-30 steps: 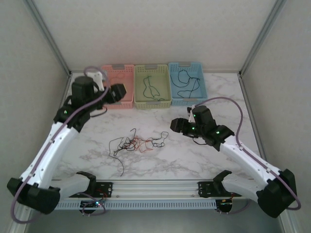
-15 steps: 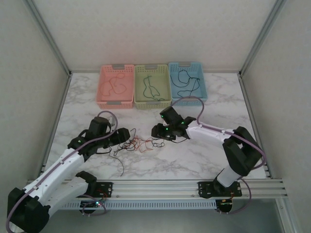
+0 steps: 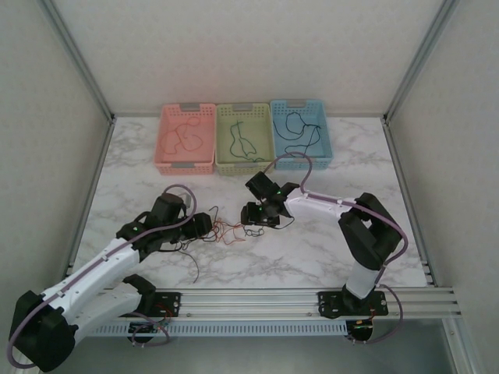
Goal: Untangle the cables
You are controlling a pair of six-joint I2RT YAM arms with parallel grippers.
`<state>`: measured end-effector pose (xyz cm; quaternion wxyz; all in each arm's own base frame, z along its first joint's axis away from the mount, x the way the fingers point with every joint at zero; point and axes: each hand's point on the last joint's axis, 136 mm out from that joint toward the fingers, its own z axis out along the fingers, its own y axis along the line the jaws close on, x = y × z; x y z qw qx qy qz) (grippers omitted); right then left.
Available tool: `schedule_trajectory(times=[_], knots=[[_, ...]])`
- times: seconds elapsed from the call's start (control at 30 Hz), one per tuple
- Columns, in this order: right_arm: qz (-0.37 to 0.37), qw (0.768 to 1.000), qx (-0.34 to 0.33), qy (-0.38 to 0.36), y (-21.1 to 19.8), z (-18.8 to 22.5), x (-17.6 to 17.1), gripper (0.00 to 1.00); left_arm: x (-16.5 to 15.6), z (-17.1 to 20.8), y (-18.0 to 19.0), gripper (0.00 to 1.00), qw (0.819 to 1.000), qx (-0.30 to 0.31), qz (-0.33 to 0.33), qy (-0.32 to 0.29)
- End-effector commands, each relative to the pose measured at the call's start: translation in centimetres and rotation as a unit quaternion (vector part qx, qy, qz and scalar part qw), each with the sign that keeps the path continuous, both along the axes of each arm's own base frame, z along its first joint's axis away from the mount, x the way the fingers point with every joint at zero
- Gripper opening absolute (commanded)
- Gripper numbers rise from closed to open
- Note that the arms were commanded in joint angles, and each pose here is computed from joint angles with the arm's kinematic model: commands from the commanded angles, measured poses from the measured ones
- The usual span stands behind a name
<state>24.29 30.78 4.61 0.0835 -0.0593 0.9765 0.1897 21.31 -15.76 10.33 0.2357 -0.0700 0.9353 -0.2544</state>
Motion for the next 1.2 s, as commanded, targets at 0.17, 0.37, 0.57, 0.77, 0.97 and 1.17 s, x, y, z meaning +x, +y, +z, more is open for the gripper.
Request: schedule_trajectory(times=[0.17, 0.37, 0.57, 0.77, 0.97, 1.17], knots=[[0.019, 0.999, -0.032, 0.001, -0.4, -1.0, -0.1, 0.32, -0.8, -2.5, 0.2, 0.70, 1.000, -0.003, 0.015, 0.021], [0.019, 0.999, -0.035, -0.030, -1.0, 0.5, 0.4, 0.02, -1.0, -2.7, 0.5, 0.71, 1.000, 0.005, 0.015, 0.019], [0.007, 0.996, -0.046, -0.079, -2.6, 3.2, 1.0, 0.00, -1.1, -2.2, -0.2, 0.71, 1.000, -0.016, 0.008, 0.019], [-0.001, 0.993, -0.037, -0.114, -3.7, 5.3, 1.2, 0.00, -0.6, 0.1, -0.9, 0.71, 0.999, -0.031, -0.006, -0.006], [-0.007, 0.989, -0.017, -0.149, -5.1, 7.2, 1.3, 0.00, 0.5, 3.0, -2.4, 0.73, 0.997, -0.051, -0.035, -0.036], [0.004, 0.989, 0.048, -0.138, -4.0, 7.9, 0.4, 0.00, 0.5, 6.3, -7.0, 0.70, 0.986, -0.069, -0.132, -0.077]])
